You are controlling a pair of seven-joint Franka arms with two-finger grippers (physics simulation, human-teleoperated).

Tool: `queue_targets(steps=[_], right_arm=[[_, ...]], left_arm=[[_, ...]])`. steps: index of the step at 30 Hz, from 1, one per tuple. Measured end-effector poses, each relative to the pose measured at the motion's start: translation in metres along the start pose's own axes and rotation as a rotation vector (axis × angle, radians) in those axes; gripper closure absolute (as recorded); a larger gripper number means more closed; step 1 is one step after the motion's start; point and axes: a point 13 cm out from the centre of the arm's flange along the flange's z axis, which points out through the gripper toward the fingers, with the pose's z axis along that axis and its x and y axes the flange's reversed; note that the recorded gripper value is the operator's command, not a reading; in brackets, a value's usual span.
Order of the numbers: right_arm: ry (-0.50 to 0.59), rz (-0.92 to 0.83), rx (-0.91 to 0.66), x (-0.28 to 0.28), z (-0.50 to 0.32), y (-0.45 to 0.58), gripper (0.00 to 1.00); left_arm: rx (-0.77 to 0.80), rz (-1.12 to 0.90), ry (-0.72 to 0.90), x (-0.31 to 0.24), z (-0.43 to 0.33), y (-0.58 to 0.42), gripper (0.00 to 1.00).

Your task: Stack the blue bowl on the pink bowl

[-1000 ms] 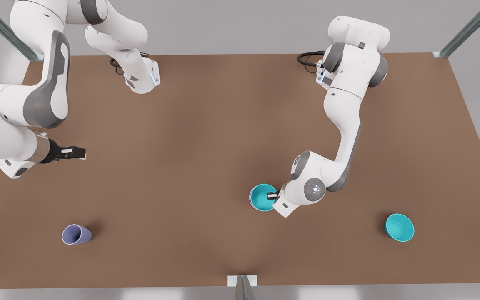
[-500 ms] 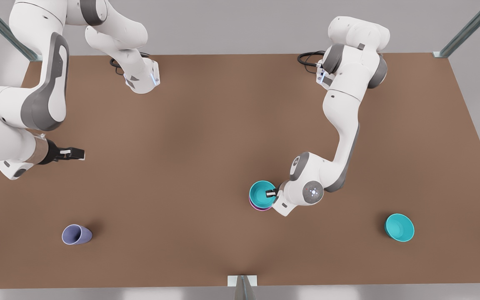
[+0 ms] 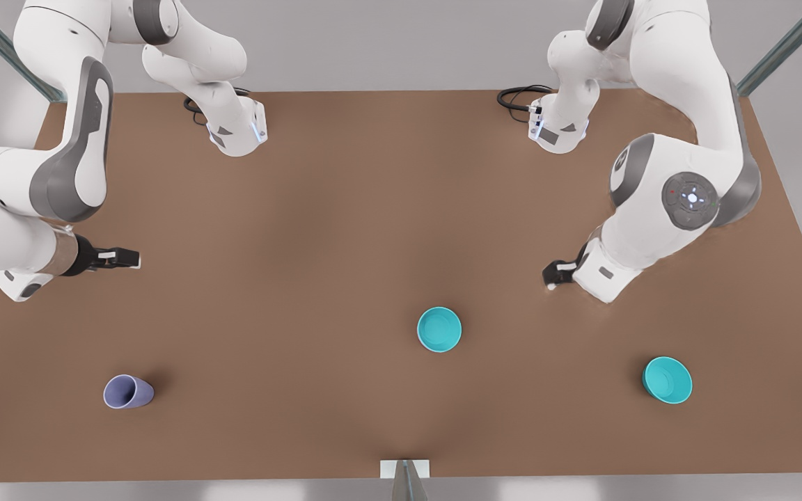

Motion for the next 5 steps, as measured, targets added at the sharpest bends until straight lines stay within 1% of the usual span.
queue_targets(steps=[2,5], right_arm=[[-0.001,-0.002,-0.001,0.000,-0.001,0.000,0.00],[-0.001,-0.004,-0.002,0.000,0.000,0.001,0.00]], left_arm=[[-0.076,0.051,0.010,0.042,-0.033,0.022,0.00],[-0.135,0.104,0.051,0.066,-0.044,0.042,0.00]])
